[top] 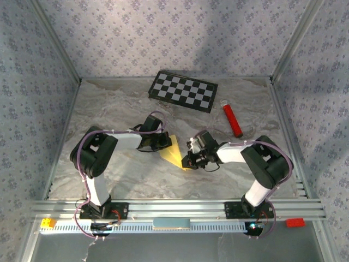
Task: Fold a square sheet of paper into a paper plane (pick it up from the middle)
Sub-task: Fourth fold the wing at the center of the table, then turn over the paper at the center of the table.
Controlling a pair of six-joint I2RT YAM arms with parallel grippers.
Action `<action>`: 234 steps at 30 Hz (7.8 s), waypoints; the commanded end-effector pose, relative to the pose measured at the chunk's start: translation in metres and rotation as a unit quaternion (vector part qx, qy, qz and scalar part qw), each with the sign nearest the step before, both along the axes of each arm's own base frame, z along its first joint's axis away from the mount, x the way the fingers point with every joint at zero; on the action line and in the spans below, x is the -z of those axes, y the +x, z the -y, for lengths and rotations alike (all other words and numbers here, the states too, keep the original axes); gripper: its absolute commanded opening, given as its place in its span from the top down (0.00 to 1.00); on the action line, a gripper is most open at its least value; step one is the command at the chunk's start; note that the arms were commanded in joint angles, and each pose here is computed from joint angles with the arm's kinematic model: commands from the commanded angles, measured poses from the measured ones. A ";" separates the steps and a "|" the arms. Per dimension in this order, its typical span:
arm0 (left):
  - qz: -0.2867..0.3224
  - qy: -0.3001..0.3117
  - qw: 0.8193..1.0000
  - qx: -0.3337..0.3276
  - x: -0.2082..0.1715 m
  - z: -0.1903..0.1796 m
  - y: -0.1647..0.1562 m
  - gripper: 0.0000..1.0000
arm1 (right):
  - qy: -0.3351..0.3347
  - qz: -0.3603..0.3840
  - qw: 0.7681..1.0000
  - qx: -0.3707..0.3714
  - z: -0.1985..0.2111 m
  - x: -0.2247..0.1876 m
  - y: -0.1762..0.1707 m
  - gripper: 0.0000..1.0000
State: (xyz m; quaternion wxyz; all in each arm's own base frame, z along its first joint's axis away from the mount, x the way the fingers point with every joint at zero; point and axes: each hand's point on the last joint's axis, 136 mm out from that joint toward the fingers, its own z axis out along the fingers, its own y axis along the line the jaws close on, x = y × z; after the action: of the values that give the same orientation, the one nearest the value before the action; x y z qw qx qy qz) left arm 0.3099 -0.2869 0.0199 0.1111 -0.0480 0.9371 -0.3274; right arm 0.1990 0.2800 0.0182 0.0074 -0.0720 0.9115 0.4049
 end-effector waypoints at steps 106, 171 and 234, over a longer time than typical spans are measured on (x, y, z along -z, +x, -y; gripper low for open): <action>0.009 -0.026 0.998 0.065 -0.037 0.006 -0.015 0.78 | -0.175 0.045 0.981 -0.069 0.014 -0.007 0.014 0.96; -0.061 0.030 0.997 0.024 0.017 -0.010 -0.026 0.88 | -0.080 -0.005 0.989 0.128 0.006 -0.017 0.006 0.78; 0.150 0.046 0.979 -0.130 -0.138 -0.086 -0.008 0.50 | -0.475 0.274 0.836 0.031 0.151 -0.137 0.047 1.00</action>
State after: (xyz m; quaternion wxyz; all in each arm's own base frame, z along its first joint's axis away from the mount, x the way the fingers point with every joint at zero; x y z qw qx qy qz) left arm 0.3021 -0.2304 0.1647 0.2756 -0.0724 0.9040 -0.3187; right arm 0.2513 0.1822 0.1574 0.2458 -0.0995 0.9611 0.0779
